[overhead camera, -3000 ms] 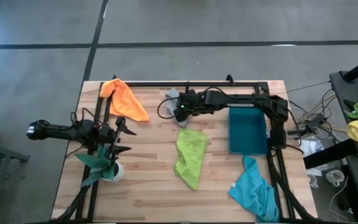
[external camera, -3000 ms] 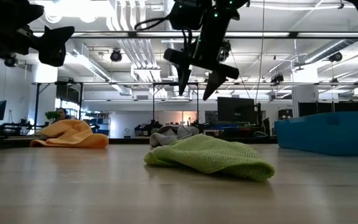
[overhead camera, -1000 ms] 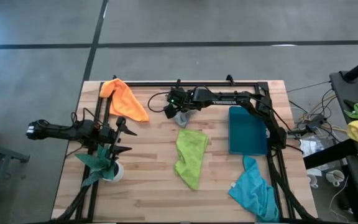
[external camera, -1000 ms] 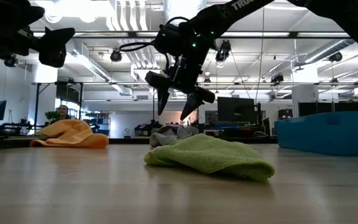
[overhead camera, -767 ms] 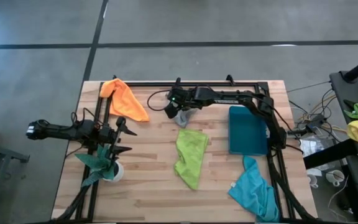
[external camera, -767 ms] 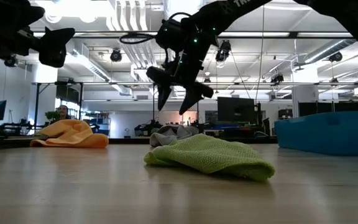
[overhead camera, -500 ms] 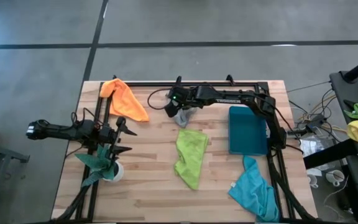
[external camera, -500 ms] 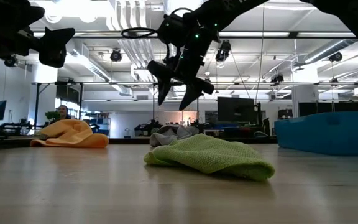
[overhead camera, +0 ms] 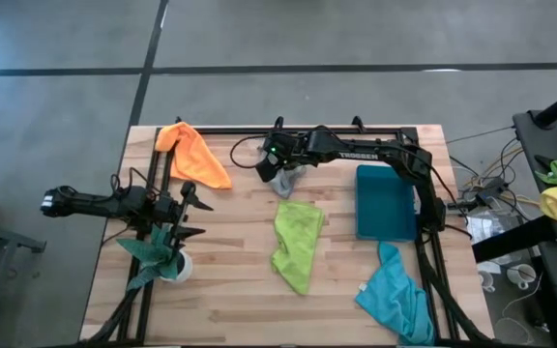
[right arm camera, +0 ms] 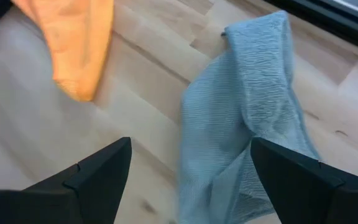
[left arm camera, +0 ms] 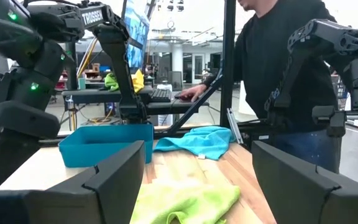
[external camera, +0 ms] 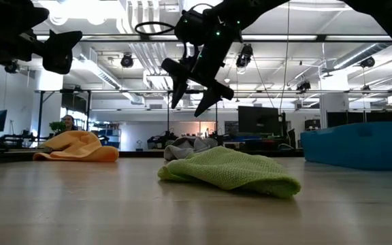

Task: Roll microfiber towels into tight, uniform cylinder then place into a basket
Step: Roll the green towel

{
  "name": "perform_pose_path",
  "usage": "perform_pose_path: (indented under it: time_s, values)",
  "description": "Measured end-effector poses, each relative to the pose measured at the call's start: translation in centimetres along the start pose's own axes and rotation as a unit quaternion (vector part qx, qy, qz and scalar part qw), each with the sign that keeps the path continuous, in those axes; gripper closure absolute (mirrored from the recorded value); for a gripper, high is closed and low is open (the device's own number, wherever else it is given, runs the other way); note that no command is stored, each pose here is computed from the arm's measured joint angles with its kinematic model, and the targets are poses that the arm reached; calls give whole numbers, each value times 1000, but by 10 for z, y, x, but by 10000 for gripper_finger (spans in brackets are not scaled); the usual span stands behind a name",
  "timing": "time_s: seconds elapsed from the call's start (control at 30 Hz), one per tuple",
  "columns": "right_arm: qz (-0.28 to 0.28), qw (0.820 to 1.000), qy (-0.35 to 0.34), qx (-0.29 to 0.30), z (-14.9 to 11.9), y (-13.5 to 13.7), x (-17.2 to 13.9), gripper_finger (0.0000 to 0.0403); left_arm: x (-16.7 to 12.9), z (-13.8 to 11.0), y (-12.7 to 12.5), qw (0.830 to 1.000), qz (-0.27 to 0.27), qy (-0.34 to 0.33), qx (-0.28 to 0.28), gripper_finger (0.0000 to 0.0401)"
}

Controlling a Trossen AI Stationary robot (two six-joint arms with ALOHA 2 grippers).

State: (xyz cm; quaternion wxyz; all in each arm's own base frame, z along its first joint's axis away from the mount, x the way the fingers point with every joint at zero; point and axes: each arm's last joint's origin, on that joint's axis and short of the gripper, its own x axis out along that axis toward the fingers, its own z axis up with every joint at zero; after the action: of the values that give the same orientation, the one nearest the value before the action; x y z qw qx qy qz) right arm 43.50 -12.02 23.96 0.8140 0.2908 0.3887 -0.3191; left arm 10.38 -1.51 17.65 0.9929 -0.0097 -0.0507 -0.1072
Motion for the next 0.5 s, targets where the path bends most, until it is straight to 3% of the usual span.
perform_pose_path:
  time_s: [0.5]
  values:
    - [2,1000,0,3,0,0,-1,77,0,0,0,1000,0,0,0,123]
